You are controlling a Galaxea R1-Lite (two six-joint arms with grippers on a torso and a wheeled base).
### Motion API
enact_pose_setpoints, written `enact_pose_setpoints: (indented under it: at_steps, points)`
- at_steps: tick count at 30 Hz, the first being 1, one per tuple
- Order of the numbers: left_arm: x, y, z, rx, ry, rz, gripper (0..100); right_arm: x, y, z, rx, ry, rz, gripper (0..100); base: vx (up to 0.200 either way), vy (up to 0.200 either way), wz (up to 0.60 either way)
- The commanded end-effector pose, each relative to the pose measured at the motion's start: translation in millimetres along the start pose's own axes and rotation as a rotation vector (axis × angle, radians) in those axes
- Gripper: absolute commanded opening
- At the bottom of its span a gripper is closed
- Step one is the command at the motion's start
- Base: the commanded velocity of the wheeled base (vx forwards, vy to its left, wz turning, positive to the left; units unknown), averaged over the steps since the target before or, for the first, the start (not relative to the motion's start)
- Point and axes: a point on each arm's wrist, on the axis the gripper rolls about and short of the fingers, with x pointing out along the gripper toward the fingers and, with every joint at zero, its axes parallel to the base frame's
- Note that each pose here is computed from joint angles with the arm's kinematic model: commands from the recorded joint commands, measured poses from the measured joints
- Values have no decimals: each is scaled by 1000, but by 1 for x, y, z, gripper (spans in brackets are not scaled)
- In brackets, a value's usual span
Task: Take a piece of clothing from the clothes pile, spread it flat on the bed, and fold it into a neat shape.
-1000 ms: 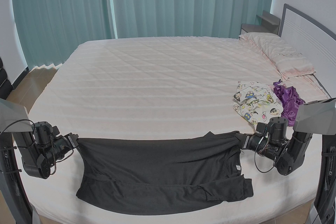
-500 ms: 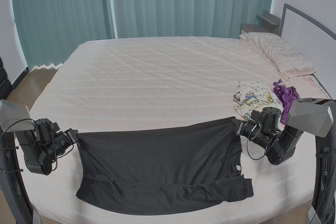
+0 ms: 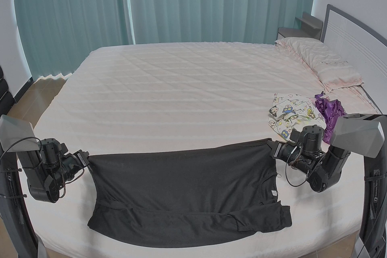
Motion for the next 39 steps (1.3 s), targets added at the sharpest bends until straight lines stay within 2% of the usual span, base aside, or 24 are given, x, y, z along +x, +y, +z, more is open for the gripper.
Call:
enact_pose_setpoints:
  at_steps: [1,11,20,22,23,27,32,33,35,36,39]
  points:
    - [-7,2,0,-2,5,12,0,-12,-1,1,7,18,1,0,0,0,0]
    - [-20,6,-10,2,43,26,0,-44,-3,-9,17,107,16,0,0,0,0]
    - [-36,12,-36,55,165,65,0,-73,-9,-38,1,257,4,0,0,0,0]
    - [-37,12,-38,58,173,66,0,-74,-10,-40,0,264,3,0,0,0,0]
    - [-41,16,-49,82,228,81,0,-77,-13,-50,-11,308,-10,0,0,0,0]
    - [-41,23,-67,122,306,95,0,-79,-17,-62,-22,357,-22,0,0,0,0]
    - [-45,24,-74,119,328,100,0,-85,-19,-73,-28,403,-31,0,0,0,0]
    - [-47,24,-75,117,337,103,100,-85,-20,-76,-27,411,-35,0,0,0,0]
    - [-49,24,-76,115,343,105,100,-85,-20,-78,-27,418,-38,0,0,0,0]
    - [-49,24,-76,114,344,105,100,-85,-20,-78,-27,417,-36,100,0,0,0]
    - [-52,23,-76,108,348,107,100,-88,-20,-76,-25,408,-35,100,0,0,0]
